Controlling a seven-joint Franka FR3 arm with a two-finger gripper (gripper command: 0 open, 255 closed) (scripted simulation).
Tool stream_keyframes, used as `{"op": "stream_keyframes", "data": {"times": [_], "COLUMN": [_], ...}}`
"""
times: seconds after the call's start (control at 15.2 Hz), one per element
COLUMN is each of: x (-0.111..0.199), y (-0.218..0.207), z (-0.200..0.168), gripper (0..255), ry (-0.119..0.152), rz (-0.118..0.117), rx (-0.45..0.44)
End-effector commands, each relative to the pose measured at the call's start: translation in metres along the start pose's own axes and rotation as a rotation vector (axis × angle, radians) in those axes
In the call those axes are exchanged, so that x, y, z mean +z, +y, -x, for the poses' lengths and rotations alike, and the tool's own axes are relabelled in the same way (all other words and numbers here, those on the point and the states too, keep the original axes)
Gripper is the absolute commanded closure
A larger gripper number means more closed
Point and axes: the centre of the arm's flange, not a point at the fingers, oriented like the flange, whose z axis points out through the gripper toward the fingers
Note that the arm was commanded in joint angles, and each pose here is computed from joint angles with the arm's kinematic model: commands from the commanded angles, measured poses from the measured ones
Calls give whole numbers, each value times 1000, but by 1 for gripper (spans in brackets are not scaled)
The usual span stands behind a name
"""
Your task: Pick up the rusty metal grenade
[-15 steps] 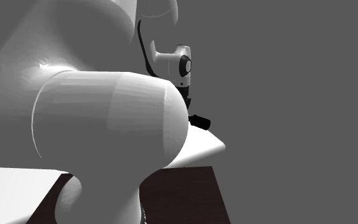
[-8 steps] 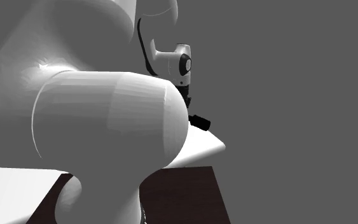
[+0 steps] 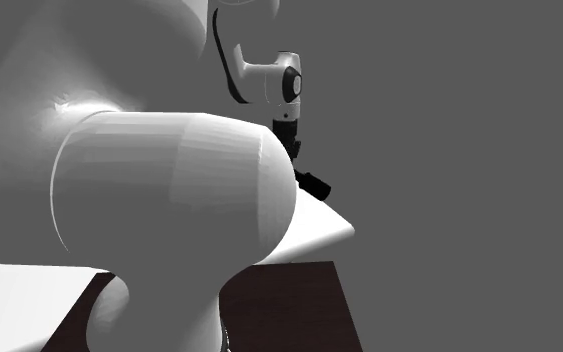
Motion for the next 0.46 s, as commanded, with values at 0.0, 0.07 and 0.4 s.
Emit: {"op": "stream_keyframes", "data": {"times": [0.0,0.07,0.4], "x": [-10,-15,-32], "y": [0,0,-2], "z": [0,0,1], "gripper": [255,255,255], "ry": [0,0,0], "rz": [0,0,0], "rx": [0,0,0]}}
